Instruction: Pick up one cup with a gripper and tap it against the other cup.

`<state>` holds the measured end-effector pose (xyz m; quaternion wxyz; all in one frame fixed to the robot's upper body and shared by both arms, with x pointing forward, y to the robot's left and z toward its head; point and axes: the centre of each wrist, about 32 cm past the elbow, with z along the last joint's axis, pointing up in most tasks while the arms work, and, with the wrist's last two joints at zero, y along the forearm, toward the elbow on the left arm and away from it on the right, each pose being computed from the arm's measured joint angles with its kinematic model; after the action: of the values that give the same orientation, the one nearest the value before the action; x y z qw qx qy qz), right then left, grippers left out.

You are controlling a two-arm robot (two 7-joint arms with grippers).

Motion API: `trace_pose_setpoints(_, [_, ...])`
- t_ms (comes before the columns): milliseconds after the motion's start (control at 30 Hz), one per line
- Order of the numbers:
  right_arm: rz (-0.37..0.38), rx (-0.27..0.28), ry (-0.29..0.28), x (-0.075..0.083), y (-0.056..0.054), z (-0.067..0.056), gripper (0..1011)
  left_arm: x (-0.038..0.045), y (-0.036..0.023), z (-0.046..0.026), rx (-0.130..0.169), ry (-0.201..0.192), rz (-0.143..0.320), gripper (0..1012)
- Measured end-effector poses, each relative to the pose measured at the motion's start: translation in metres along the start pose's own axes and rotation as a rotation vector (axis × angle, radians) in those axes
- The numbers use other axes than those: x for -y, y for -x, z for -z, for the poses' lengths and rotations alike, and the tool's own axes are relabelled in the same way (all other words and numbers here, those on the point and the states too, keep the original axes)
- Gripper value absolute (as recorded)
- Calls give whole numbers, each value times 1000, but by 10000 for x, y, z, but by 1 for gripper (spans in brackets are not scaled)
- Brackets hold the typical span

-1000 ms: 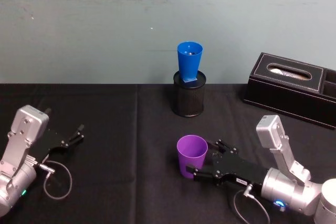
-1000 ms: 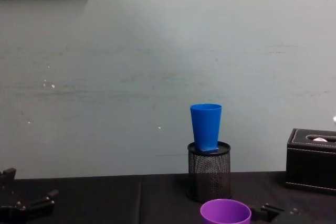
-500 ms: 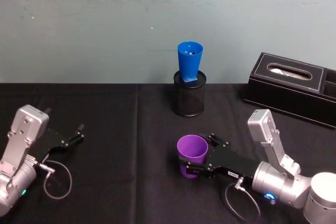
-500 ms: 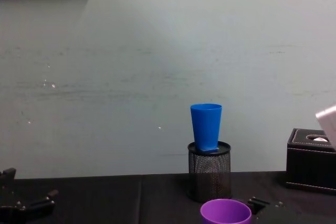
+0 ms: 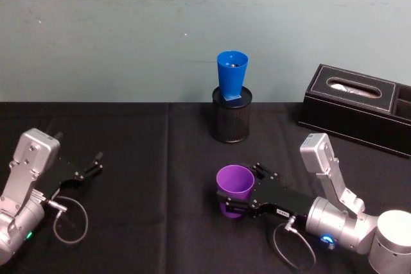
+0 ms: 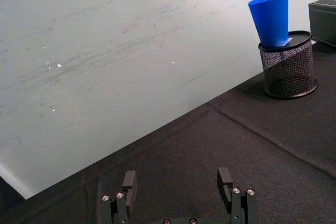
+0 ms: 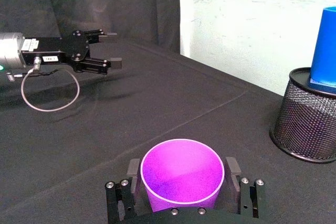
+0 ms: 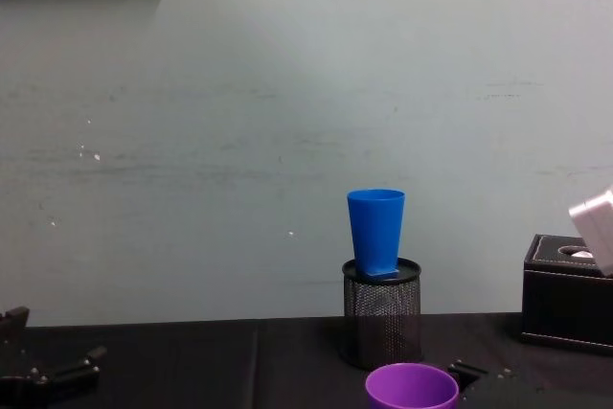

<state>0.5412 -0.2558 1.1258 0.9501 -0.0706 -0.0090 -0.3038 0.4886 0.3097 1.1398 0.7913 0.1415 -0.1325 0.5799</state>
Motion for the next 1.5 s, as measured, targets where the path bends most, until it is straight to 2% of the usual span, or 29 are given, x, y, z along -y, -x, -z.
trace_pose_setpoints(933, [2, -1, 0, 14, 0, -1, 1003, 0, 0, 0, 0, 0, 0, 1005])
trace_pose_setpoints(1233, [2, -1, 0, 14, 0, -1, 807, 0, 0, 0, 0, 0, 0, 1004])
trace_pose_setpoints(1500, [2, -1, -1, 14, 0, -1, 755, 0, 0, 0, 0, 0, 0, 1004])
